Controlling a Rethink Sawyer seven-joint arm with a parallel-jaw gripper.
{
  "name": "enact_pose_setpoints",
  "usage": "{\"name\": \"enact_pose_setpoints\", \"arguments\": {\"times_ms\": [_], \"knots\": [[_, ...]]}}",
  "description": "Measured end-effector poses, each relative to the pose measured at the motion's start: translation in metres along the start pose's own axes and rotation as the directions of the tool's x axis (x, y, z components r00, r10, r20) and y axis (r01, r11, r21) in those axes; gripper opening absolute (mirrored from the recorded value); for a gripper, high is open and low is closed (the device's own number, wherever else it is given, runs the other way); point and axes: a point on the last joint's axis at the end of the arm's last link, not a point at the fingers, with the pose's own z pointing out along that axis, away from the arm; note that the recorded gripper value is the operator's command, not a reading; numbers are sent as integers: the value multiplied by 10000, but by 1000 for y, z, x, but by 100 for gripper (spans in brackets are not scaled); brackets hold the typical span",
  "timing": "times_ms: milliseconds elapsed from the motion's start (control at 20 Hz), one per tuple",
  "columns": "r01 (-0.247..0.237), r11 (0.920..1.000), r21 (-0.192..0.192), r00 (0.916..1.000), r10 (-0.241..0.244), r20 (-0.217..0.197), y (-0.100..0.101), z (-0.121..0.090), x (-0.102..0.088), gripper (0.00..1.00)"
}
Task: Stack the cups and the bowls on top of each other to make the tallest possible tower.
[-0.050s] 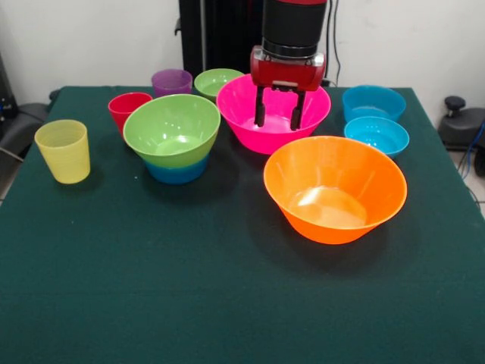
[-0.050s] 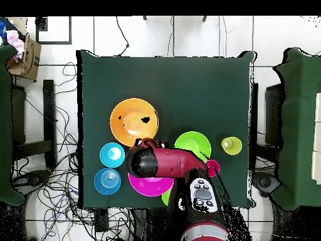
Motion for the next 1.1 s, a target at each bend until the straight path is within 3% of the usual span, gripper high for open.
{"name": "enact_pose_setpoints", "arguments": {"times_ms": [1100], "knots": [[-196, 9998, 12, 9995, 196, 248, -11, 31, -31, 100]]}}
